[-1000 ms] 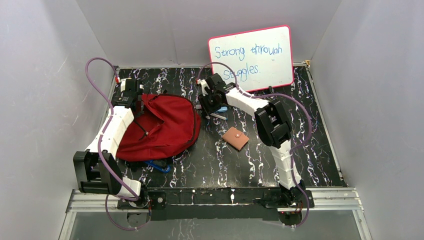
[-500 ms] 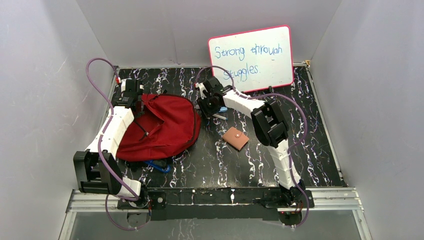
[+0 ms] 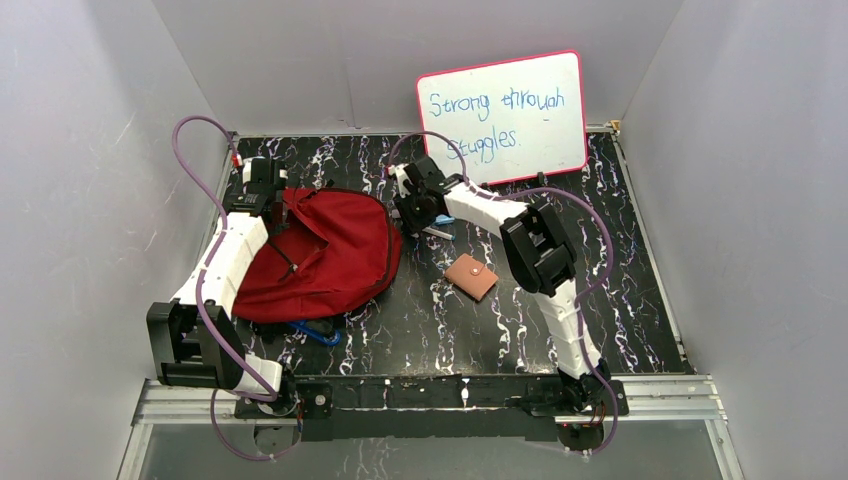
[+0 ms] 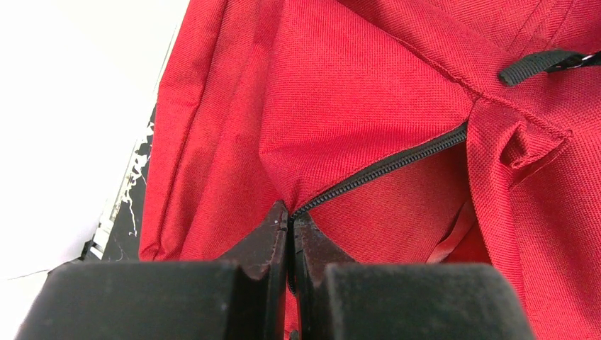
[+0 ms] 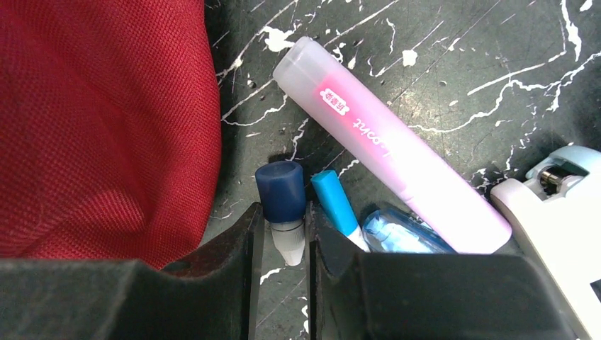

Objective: Pack the student bag
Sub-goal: Pick up the stationery from the center of the board.

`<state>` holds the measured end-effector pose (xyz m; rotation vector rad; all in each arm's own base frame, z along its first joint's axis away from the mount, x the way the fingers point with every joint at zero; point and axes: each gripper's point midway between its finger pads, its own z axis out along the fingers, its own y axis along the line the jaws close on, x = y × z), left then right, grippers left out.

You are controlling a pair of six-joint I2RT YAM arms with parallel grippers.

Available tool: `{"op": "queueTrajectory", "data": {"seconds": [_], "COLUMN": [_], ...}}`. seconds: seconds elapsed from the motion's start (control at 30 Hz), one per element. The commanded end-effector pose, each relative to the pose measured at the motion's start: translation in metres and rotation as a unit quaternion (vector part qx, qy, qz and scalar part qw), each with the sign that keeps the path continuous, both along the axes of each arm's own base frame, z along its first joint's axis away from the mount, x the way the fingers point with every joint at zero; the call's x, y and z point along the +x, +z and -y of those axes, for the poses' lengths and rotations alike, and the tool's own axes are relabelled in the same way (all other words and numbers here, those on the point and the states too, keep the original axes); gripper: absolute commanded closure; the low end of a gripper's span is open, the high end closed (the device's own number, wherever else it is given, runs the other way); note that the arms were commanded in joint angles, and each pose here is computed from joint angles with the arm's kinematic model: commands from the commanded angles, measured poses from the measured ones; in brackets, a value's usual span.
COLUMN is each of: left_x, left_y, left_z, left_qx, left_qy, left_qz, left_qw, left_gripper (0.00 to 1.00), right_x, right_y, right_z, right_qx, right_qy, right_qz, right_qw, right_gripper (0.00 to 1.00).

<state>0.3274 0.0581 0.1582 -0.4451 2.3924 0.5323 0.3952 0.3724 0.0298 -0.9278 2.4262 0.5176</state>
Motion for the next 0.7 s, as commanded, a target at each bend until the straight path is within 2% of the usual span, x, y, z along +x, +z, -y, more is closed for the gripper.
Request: {"op": "queueTrajectory", "data": {"seconds": [0.0,0.37,0.53,0.67], "left_x": [-0.002,0.001,0.002,0.003], "left_y": [0.006,0.007,0.003,0.003], "left_z": [-0.005,0.007,0.016,0.020], "left_qx": [0.007,-0.017,-0.038,-0.044], "left_qy": [0.006,-0.033,-0.057,-0.068], "left_qz": [0.009,0.016,0.012,0.010], "left_qw": [1.000,0.999,0.998,0.997], "left_gripper": [1.00,1.00,1.00,1.00], "right_x": [-0.004,-0.005,-0.023,-0.044], "right_y": [0.019,0.123,0.164,0.193], "right_z": [-0.001,0.011,-0.015,-0.049], "right_qx": [0.016,0.111,0.210,0.299], "right_qy": [0.005,-0.067,-0.047,-0.007], "right_qz": [0.024,0.111,0.093,0.062], "right_qw": [1.000,0.985,0.972,0.952], "right_gripper": [0.78,0.82,0.83,0.83]}}
